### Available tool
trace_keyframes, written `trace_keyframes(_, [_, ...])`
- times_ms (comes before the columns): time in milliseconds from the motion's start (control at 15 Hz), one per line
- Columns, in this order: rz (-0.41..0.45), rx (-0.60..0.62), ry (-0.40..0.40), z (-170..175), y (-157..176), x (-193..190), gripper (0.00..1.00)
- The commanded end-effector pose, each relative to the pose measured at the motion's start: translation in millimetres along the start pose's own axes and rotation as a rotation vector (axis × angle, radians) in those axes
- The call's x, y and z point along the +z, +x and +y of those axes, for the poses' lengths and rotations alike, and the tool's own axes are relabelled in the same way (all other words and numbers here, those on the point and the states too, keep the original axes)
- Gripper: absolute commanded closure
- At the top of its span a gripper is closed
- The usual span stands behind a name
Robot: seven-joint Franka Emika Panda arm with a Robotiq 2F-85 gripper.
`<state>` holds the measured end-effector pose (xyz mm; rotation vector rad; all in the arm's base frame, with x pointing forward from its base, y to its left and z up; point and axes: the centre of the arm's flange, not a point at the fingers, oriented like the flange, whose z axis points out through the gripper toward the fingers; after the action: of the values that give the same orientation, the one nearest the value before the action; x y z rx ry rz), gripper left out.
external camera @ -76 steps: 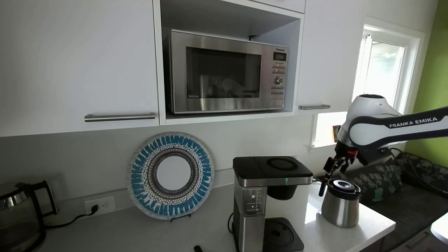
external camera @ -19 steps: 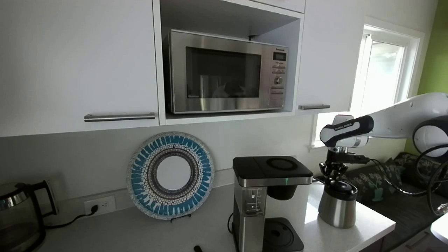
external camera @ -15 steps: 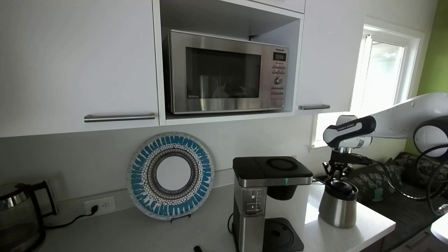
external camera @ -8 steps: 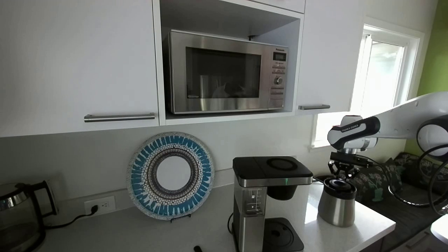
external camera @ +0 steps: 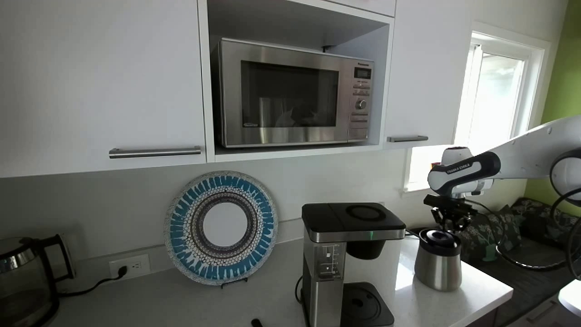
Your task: Turn the coffee jar ninety degrees clockwise on the kitchen counter
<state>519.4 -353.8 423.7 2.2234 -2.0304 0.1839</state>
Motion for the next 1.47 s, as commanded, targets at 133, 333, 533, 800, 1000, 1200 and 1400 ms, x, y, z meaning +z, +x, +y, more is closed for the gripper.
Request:
trace_keyframes(133, [-0.019,0.105,-0.004,14,-11,5,0.92])
trace_keyframes(333, [-0.022,0.122,0.003,18,-10,8,0.92])
trace_keyframes(533, [-0.013,0.115,0.024,20,-8,4,0.4])
trace_keyframes(800, [0.007,0.09,0.053,25,-6,-14,0.12])
trace_keyframes(1000, [0.026,-0.105,0.069,37,-6,-34,0.0])
trace_keyframes(1200, [0.036,-0.275,0.062,51,-8,-53,0.0])
trace_keyframes(1400, [0.049,-0.444,0.066,67,-19,-66,0.0])
